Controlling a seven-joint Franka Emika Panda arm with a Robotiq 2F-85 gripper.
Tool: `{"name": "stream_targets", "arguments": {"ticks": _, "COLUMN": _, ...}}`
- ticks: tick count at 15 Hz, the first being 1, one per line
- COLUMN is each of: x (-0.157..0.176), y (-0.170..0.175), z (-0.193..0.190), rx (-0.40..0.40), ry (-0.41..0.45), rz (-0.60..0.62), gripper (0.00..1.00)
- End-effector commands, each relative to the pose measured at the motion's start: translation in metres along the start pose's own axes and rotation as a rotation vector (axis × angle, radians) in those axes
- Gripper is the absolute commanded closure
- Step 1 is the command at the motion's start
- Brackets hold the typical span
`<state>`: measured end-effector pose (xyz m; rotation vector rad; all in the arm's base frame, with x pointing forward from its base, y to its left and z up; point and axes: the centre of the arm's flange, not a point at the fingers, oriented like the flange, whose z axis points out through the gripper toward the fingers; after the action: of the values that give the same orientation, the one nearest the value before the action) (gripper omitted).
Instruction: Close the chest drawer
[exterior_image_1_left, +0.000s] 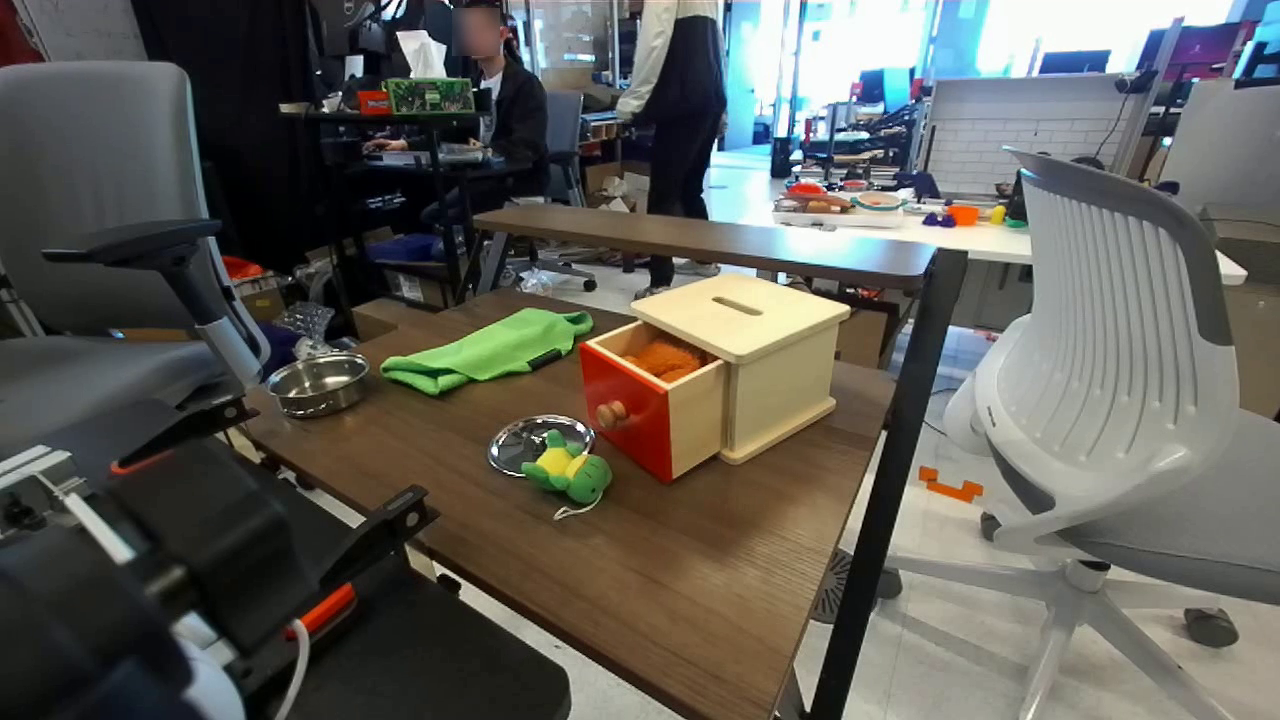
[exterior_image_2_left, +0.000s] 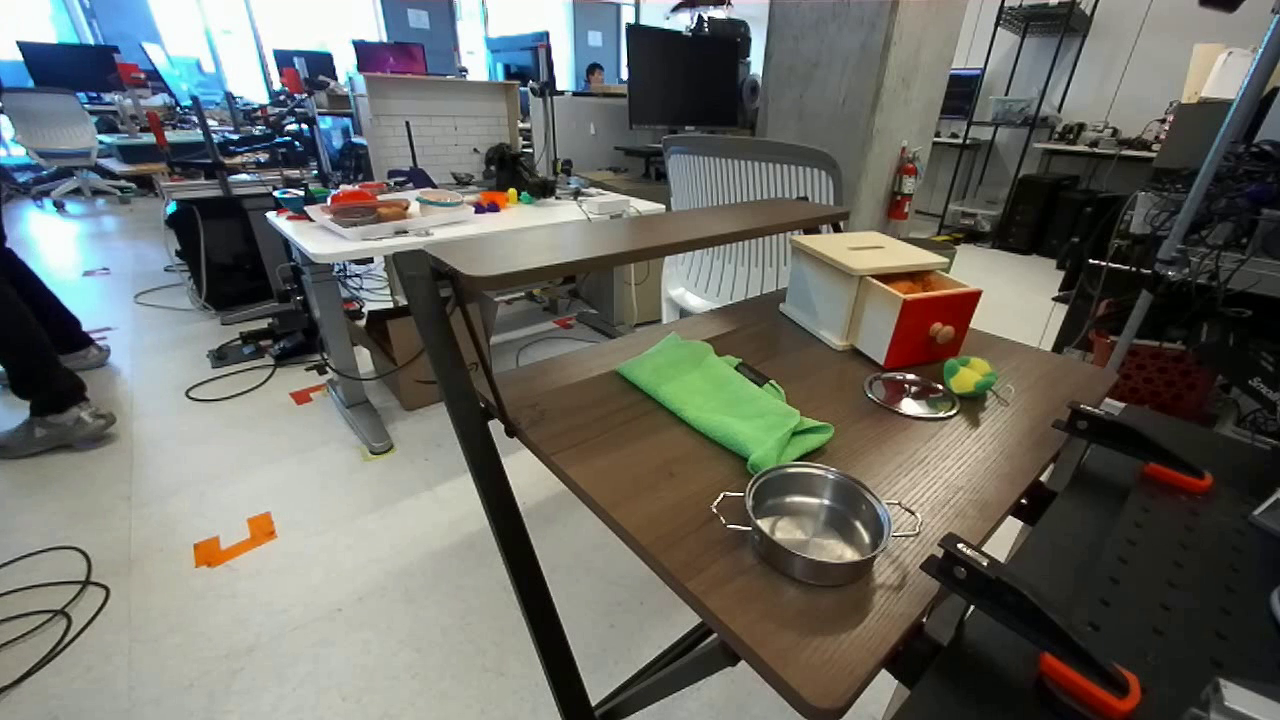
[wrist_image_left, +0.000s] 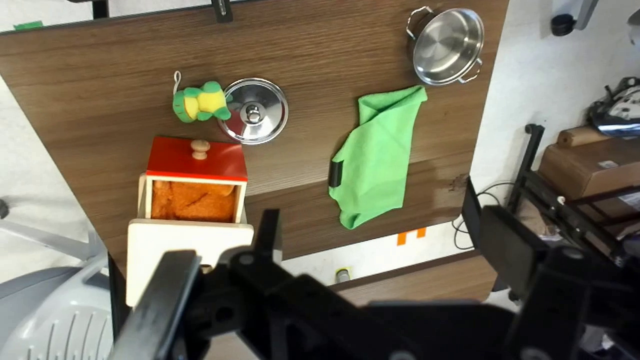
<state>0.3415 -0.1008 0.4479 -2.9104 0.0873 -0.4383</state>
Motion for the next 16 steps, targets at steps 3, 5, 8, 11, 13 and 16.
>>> {"name": "stream_targets", "arguments": {"ticks": 3, "x": 0.084, "y": 0.023, "z": 0.062, "rx": -0.048, "ry": -0.108, "rz": 0.142, "gripper": 0.00}}
{"name": "stream_targets", "arguments": {"ticks": 5, "x": 0.097, "y": 0.034, "z": 0.089, "rx": -0.076, "ry": -0.158, "rz": 0.178, "gripper": 0.00}}
{"name": "stream_targets", "arguments": {"ticks": 8, "x": 0.101, "y": 0.054, "z": 0.127, "rx": -0.133, "ry": -0.203, "rz": 0.215, "gripper": 0.00}}
{"name": "stream_targets", "arguments": {"ticks": 11, "x": 0.095, "y": 0.080, "z": 0.162, "rx": -0.194, "ry": -0.235, "rz": 0.241, "gripper": 0.00}}
{"name": "stream_targets", "arguments": {"ticks": 13, "x": 0.085, "y": 0.094, "z": 0.179, "rx": -0.222, "ry": -0.261, "rz": 0.241, "gripper": 0.00}}
{"name": "stream_targets", "arguments": {"ticks": 16, "x": 0.076, "y": 0.109, "z": 0.203, "rx": -0.249, "ry": -0.278, "rz": 0.233, "gripper": 0.00}}
